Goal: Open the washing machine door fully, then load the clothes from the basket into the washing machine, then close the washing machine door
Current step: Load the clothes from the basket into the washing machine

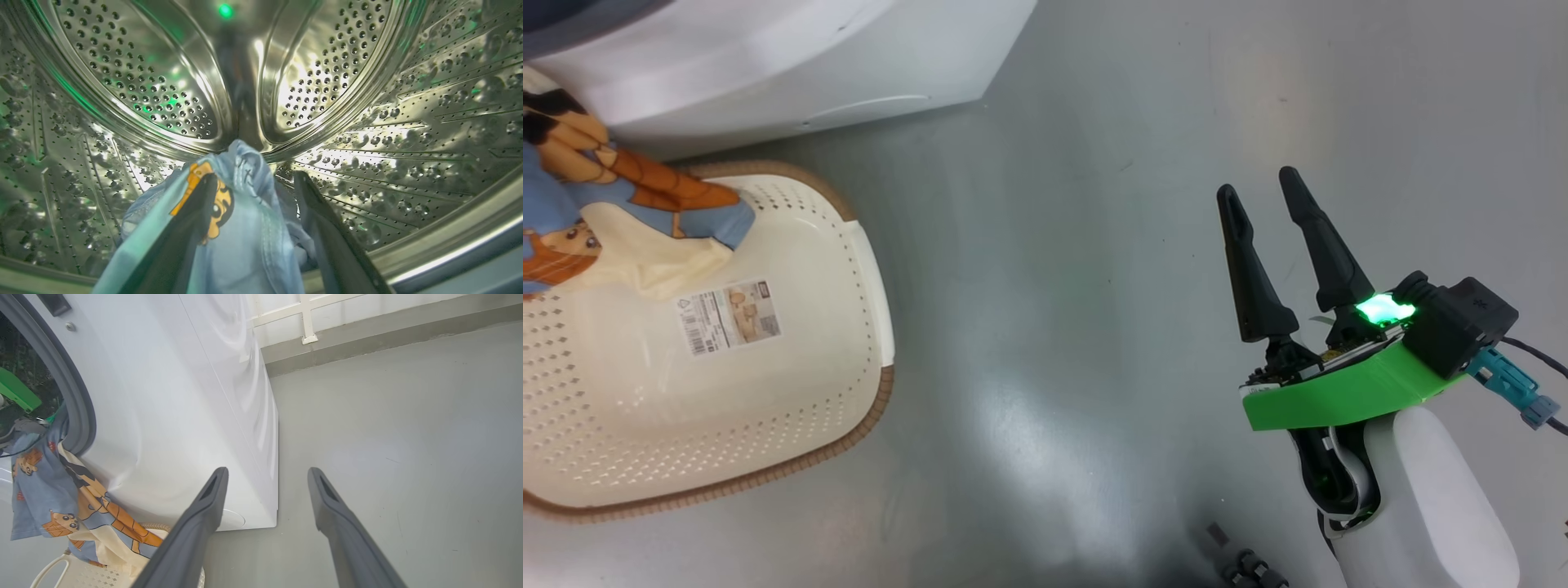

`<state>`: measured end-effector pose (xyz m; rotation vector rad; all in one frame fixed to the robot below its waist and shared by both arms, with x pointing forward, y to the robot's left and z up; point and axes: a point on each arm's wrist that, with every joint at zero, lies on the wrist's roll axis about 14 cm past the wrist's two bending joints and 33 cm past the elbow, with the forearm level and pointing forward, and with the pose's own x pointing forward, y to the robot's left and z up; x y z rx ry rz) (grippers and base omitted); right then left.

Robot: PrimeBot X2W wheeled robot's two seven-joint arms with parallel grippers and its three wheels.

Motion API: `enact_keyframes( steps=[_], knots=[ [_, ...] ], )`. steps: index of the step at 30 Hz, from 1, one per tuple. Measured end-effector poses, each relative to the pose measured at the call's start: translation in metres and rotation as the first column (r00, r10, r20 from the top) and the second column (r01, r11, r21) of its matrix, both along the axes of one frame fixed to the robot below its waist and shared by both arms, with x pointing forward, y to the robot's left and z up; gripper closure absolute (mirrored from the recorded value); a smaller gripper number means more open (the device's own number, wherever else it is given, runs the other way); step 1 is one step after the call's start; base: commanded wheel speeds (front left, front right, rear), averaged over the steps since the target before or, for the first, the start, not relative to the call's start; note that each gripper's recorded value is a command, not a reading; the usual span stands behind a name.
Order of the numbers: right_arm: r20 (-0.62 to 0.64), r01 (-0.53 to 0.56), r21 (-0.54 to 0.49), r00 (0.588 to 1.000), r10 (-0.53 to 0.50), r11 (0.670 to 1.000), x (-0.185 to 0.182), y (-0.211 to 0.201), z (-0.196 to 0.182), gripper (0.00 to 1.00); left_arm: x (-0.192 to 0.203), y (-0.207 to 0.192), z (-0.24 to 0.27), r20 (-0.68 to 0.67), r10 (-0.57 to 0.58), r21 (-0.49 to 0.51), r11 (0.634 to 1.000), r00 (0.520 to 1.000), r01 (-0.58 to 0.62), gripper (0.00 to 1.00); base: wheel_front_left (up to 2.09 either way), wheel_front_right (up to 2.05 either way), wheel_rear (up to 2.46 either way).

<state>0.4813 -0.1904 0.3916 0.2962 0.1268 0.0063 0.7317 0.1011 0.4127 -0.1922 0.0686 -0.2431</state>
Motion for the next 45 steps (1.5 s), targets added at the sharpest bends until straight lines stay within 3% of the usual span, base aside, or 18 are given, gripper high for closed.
enact_keyframes(
  steps=[21,28,45],
  knots=[
    [0.070,-0.051,0.038,0.996,0.048,0.998,0.008,0.022,0.026,0.00,-0.055,0.004,0.030,0.088,-0.052,0.017,0.999,0.995,0.051,0.00,0.00,0.00,0.00],
    [0.105,-0.053,0.050,0.993,0.048,0.997,0.008,0.024,0.040,0.00,-0.095,0.008,0.026,0.096,-0.071,0.012,0.997,0.993,0.070,0.00,0.00,0.00,0.00],
    [0.157,-0.082,0.049,0.985,0.074,0.995,0.012,0.035,0.059,0.00,-0.187,0.041,0.025,0.092,0.015,-0.013,1.000,0.996,-0.014,0.00,0.00,0.00,0.00]
  ],
)
